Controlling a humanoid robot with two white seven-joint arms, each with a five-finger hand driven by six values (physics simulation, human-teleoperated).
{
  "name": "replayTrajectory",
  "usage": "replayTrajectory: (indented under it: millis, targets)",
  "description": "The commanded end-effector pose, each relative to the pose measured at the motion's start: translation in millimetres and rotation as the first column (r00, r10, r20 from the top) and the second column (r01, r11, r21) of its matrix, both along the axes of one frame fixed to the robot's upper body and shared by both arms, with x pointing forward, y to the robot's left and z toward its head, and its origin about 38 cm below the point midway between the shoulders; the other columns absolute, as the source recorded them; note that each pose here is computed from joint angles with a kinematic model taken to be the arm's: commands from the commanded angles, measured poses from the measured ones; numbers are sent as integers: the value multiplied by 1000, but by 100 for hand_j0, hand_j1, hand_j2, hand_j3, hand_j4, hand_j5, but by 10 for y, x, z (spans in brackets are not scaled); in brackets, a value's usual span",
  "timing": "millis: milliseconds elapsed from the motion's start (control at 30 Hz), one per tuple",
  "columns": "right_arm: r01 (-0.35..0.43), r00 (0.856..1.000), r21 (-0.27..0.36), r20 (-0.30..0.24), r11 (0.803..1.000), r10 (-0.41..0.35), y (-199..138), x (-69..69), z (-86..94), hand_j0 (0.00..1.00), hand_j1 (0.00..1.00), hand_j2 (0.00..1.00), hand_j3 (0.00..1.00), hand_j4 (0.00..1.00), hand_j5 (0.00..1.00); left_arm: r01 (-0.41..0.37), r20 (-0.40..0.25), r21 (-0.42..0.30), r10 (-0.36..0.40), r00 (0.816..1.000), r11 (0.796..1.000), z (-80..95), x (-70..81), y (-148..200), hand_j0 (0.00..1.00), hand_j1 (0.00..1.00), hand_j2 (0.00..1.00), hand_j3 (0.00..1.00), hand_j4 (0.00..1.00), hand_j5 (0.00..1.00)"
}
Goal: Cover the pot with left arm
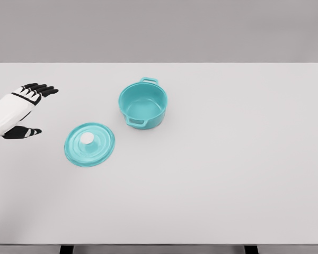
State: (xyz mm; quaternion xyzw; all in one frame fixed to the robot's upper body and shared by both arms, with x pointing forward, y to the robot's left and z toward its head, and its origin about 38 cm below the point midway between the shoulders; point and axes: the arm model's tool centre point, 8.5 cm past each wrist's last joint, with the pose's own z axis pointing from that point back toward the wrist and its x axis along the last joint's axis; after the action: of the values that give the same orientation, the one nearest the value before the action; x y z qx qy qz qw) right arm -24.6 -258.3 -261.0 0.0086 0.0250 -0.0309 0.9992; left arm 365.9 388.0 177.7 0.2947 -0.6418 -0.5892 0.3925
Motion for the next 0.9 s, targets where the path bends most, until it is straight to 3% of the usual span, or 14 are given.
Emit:
replayTrajectory:
  millis: [0, 167, 200, 267, 333, 367, 400, 467, 567, 733, 867]
  targets:
    - [0, 1000, 0, -1, 1000, 0, 2, -3, 0, 100, 100, 100, 100, 100, 100, -1, 2, -5, 1, 1000, 1000, 15, 3, 9, 100, 100, 100, 100, 100, 100]
    - [0, 1000, 0, 1, 1000, 0, 0, 2, 0, 100, 100, 100, 100, 100, 100, 7, 2, -5, -7, 1000, 1000, 14, -5, -19, 100, 100, 100, 100, 100, 100]
    - [0, 1000, 0, -1, 1000, 0, 2, -3, 0, 100, 100, 100, 100, 100, 100, 22, 19, 10, -22, 1000, 1000, 82, -14, -50, 100, 100, 100, 100, 100, 100]
    - [0, 1000, 0, 1, 1000, 0, 0, 2, 0, 100, 100, 100, 100, 100, 100, 44, 3, 161, -45, 999, 986, 300, -66, 148, 100, 100, 100, 100, 100, 100]
    - [0, 1000, 0, 1, 1000, 0, 0, 2, 0, 100, 100, 100, 100, 100, 100, 111, -31, 119, -108, 994, 987, 255, -80, -1, 100, 100, 100, 100, 100, 100]
    - [0, 1000, 0, -1, 1000, 0, 1, -3, 0, 100, 100, 100, 100, 100, 100, 177, -44, 122, -173, 984, 977, 304, -114, -138, 100, 100, 100, 100, 100, 100]
    - [0, 1000, 0, -1, 1000, 0, 2, -3, 0, 100, 100, 100, 100, 100, 100, 195, -53, 128, -190, 980, 972, 343, -134, -140, 100, 100, 100, 100, 100, 100]
    - [0, 1000, 0, -1, 1000, 0, 2, -3, 0, 100, 100, 100, 100, 100, 100, 283, -122, 117, -269, 955, 952, 348, -228, -245, 100, 100, 100, 100, 100, 100]
    - [0, 1000, 0, 1, 1000, 0, 0, 2, 0, 100, 100, 100, 100, 100, 100, 309, -131, 103, -295, 946, 945, 395, -257, -280, 90, 90, 90, 90, 90, 90]
    - [0, 1000, 0, 1, 1000, 0, 0, 2, 0, 100, 100, 100, 100, 100, 100, 344, -176, 88, -325, 929, 935, 229, -297, -389, 87, 87, 87, 87, 87, 87]
    - [0, 1000, 0, 1, 1000, 0, 0, 2, 0, 100, 100, 100, 100, 100, 100, 366, -167, 83, -349, 922, 927, 198, -260, -512, 82, 82, 82, 82, 82, 82]
